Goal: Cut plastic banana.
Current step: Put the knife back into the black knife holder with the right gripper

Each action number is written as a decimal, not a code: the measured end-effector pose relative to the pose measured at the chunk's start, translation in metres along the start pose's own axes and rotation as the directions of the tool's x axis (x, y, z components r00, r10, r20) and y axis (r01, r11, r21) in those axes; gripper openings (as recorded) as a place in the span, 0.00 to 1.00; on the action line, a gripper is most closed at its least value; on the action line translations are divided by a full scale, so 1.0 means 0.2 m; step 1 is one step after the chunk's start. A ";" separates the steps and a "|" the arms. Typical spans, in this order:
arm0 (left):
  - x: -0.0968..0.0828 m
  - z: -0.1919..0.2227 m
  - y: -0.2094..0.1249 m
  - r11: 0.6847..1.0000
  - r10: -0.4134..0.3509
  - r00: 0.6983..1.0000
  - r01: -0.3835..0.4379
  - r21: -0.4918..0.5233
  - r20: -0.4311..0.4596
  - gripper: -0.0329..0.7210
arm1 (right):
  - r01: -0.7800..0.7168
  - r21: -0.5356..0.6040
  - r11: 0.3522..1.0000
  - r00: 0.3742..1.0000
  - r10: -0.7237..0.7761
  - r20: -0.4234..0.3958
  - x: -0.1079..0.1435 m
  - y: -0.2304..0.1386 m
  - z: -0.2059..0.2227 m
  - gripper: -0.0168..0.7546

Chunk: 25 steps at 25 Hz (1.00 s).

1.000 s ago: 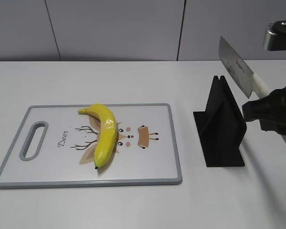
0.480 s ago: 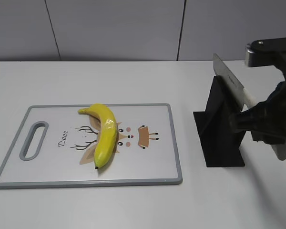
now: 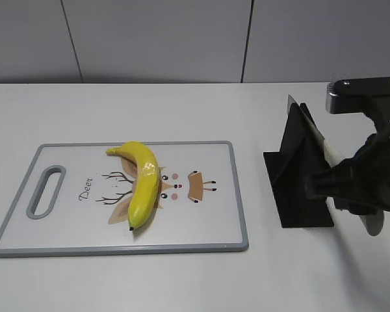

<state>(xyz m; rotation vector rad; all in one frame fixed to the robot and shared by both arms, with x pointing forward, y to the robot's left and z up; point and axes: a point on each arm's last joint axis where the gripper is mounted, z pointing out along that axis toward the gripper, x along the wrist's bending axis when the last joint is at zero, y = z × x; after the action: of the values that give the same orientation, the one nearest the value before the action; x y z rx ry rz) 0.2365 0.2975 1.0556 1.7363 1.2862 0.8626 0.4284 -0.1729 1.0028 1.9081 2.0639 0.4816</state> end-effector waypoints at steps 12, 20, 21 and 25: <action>0.00 0.00 0.00 1.000 0.000 1.000 0.000 0.000 0.000 0.62 | 0.031 -0.055 0.998 1.000 -0.031 0.003 -0.01 0.02 0.00 0.23; 0.00 0.00 0.00 1.000 0.000 1.000 0.000 0.000 0.000 0.62 | 0.043 -0.118 0.992 0.997 -0.051 -0.063 0.03 0.05 0.00 0.54; 0.00 0.00 0.00 1.000 0.000 1.000 0.000 0.000 -0.001 0.62 | 0.044 -0.123 0.991 0.996 -0.053 -0.067 0.03 0.05 0.00 0.63; 0.00 0.00 0.00 1.000 0.000 1.000 0.000 0.000 -0.001 0.62 | 0.048 -0.129 0.990 0.996 -0.058 -0.071 0.03 0.06 0.00 0.85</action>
<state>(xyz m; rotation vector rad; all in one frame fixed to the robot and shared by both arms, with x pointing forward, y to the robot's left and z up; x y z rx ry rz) 0.2365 0.2976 1.0556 1.7365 1.2864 0.8637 0.4378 -0.1659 1.0079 1.7831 2.0709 0.6648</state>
